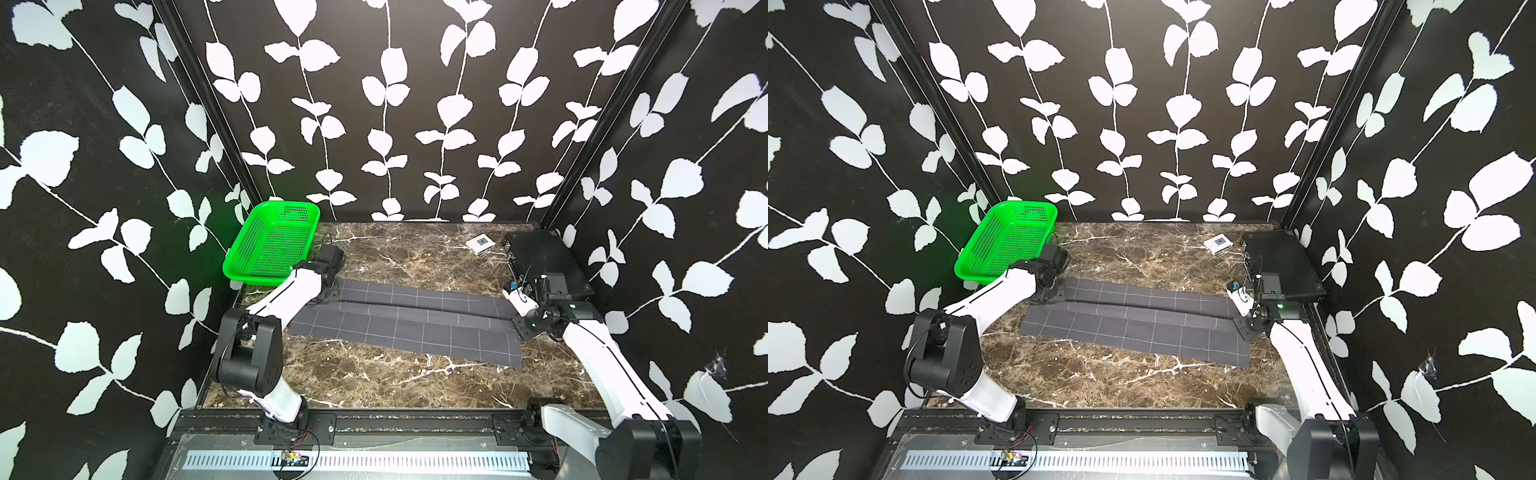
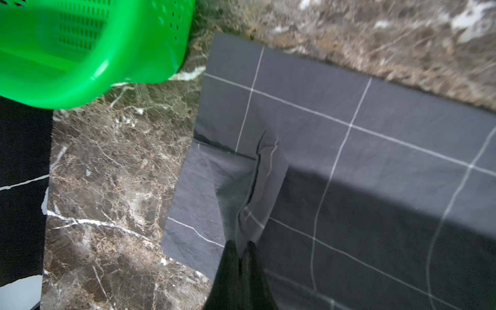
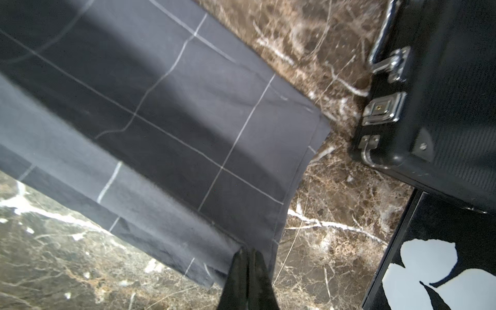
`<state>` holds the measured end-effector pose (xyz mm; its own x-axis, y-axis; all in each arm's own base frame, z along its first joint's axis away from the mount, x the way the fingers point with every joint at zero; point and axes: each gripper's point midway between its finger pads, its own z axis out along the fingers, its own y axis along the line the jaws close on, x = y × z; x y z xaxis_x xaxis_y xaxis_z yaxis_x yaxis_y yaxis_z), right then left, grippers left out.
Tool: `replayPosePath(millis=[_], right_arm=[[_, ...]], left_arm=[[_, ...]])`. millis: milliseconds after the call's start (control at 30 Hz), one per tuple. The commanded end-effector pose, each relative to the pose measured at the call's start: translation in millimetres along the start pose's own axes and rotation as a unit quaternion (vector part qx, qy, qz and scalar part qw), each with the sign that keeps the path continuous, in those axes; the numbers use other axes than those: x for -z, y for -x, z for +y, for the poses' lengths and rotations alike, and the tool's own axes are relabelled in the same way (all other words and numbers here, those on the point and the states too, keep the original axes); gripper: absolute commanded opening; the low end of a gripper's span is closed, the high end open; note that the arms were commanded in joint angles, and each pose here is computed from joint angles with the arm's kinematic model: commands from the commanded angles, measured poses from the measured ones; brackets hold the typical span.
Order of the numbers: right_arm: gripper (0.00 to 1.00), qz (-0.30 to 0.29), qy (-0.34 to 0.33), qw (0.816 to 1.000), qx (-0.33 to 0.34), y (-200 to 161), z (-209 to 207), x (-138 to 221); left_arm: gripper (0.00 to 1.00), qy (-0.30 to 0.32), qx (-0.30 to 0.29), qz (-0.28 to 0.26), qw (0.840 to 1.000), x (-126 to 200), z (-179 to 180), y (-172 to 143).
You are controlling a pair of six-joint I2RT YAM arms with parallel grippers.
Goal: Roll up the pillowcase
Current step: Fold the pillowcase.
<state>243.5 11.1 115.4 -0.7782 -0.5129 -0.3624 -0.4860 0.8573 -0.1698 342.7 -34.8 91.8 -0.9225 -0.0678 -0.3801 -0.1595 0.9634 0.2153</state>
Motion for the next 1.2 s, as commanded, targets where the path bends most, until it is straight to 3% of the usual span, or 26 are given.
replayPosePath(millis=[0, 233, 433, 700, 933, 1167], right_arm=[[0.0, 0.038, -0.025, 0.999, 0.019, -24, 2, -5], [0.0, 0.017, -0.031, 0.999, 0.009, -14, 0, -3], [0.0, -0.071, -0.077, 0.994, -0.016, 51, -35, 20], [0.0, -0.114, -0.126, 0.985, 0.011, 124, -88, 32], [0.0, -0.137, -0.138, 0.981, -0.002, 153, -132, 31], [0.0, -0.169, -0.14, 0.976, -0.007, 188, -159, 31]], left_arm=[[0.0, 0.013, -0.012, -0.039, 0.999, 8, 8, 14], [0.0, 0.028, -0.029, -0.056, 0.998, 13, 11, 27], [0.0, 0.021, -0.052, -0.136, 0.989, 50, 5, 96], [0.0, -0.005, -0.085, -0.195, 0.977, 62, -27, 188], [0.0, -0.016, -0.114, -0.217, 0.969, 60, -42, 239], [0.0, -0.01, -0.102, -0.246, 0.964, 62, -25, 273]])
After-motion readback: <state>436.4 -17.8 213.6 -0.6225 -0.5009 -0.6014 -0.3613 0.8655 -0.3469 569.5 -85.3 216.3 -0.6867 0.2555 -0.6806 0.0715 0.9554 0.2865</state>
